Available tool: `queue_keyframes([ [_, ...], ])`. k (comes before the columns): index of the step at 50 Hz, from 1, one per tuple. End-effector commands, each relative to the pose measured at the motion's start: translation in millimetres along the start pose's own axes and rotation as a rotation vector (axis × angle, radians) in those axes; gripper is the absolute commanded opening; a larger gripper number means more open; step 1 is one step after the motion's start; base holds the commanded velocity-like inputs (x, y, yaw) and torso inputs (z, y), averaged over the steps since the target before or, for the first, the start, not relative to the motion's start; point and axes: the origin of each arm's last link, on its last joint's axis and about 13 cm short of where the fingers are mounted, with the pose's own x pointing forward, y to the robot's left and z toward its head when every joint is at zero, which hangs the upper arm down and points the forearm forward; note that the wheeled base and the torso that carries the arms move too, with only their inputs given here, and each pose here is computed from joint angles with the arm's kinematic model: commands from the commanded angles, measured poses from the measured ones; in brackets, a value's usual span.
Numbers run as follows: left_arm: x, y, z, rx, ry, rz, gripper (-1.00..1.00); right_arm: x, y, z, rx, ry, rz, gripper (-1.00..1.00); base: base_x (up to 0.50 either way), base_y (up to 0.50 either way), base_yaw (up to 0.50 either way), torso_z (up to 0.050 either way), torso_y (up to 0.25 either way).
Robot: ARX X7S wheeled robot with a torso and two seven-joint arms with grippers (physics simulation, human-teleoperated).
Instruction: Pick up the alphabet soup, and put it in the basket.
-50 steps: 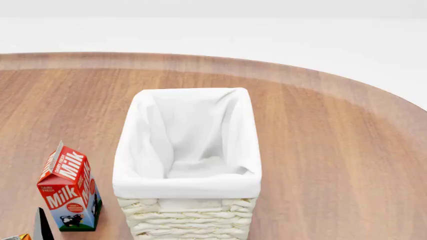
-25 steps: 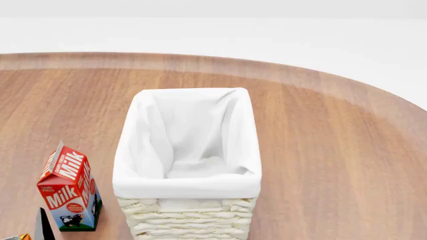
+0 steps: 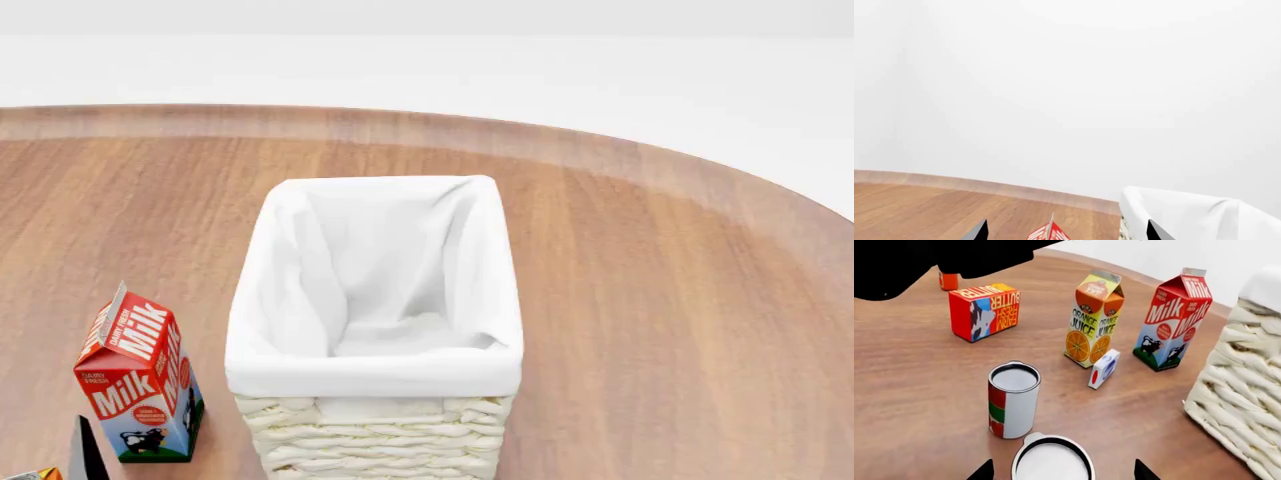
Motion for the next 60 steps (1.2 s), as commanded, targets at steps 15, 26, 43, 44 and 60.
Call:
queue_keyframes([
  [15,-0.2,0.1,0.9,-0.001,-0.006,0.002,1.00,10.1,0.6,-7.6,-0.019,0.051,0.021,1.00,0.00,0.00,0.00,0.000,0.000],
  [26,-0.3,0.4,0.9,-0.003,-0.005,0.002,1.00,14.2,-0.2,-10.9,-0.025,0.073,0.024,1.00,0.00,0.00,0.00,0.000,0.000],
  [43,-0.4,0.5,1.3,-0.004,-0.006,0.002,1.00,20.7,-2.1,-16.3,-0.029,0.104,0.021,1.00,0.00,0.00,0.00,0.000,0.000],
  [44,-0.4,0.5,1.4,-0.005,-0.006,0.001,1.00,20.9,-1.1,-16.7,-0.032,0.107,0.022,1.00,0.00,0.00,0.00,0.000,0.000],
  [60,-0.9,0.4,2.1,-0.005,-0.007,0.002,1.00,26.7,-0.5,-20.0,-0.042,0.129,0.033,1.00,0.00,0.00,0.00,0.000,0.000],
])
